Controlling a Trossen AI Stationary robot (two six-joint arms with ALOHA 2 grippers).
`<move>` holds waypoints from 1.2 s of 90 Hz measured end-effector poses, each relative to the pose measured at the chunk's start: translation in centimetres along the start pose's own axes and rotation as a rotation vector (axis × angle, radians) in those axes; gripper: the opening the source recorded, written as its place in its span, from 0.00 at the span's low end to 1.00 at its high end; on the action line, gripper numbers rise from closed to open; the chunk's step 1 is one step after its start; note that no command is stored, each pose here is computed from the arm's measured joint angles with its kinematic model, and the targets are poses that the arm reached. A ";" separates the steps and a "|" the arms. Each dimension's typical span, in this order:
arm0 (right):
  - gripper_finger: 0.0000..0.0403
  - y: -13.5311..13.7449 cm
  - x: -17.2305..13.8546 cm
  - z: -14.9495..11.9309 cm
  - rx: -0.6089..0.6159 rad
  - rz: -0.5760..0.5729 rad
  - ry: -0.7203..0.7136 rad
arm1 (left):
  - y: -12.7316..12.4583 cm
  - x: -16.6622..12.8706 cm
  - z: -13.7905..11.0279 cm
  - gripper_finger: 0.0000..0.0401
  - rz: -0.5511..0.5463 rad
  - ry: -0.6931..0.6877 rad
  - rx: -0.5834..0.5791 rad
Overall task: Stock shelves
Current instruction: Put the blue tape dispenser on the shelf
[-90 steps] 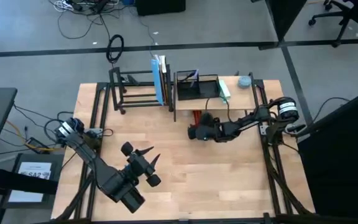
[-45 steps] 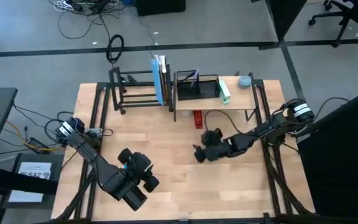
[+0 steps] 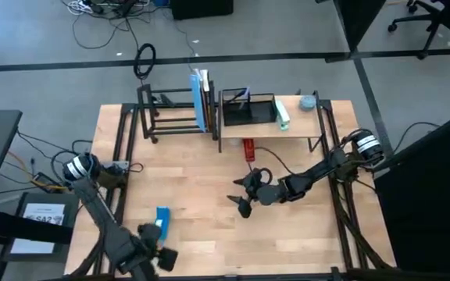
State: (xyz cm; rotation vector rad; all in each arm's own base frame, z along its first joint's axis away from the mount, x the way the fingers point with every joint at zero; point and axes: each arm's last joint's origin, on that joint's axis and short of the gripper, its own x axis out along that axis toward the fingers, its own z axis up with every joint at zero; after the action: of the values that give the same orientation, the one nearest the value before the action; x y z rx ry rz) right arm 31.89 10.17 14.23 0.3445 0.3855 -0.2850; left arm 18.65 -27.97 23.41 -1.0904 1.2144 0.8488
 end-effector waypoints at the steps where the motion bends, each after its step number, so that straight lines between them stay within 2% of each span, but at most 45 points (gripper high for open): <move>1: 0.73 0.0 0.0 -0.1 -0.001 0.002 0.004 | 0.0 0.1 0.0 0.77 0.006 0.001 0.001; 11: 0.73 -0.1 0.5 -0.7 -0.001 0.010 0.022 | 0.3 1.7 0.2 0.82 0.112 -0.076 0.008; 19: 0.73 0.0 0.4 -0.8 0.003 0.020 0.026 | 0.8 2.8 0.8 0.83 0.226 -0.159 0.015; 26: 0.73 0.2 0.4 -0.8 0.001 0.027 0.024 | 0.8 3.5 1.3 0.84 0.279 -0.219 0.017; 51: 0.73 0.3 0.4 -0.3 0.020 0.044 -0.018 | 0.3 5.6 3.0 0.84 0.292 -0.306 -0.014; 64: 0.73 0.2 0.5 -0.2 0.026 0.044 -0.021 | 0.8 8.8 4.0 0.84 0.231 -0.253 -0.056; 76: 0.73 0.3 0.5 -0.1 0.027 0.056 -0.022 | 1.3 10.0 4.4 0.83 0.153 -0.264 -0.052; 90: 0.73 0.5 0.3 -0.1 -0.030 0.099 0.005 | 0.4 9.6 4.9 0.72 0.096 -0.287 0.101; 108: 0.73 0.5 -1.5 0.9 -0.146 0.154 0.104 | -2.2 9.6 6.7 0.48 0.050 -0.276 0.482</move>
State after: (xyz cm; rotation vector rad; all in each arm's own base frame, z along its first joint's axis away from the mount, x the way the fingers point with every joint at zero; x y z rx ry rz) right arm 31.06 10.59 15.78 0.2450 0.4765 -0.0874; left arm 24.34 -22.67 14.43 -0.5369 1.1363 0.6692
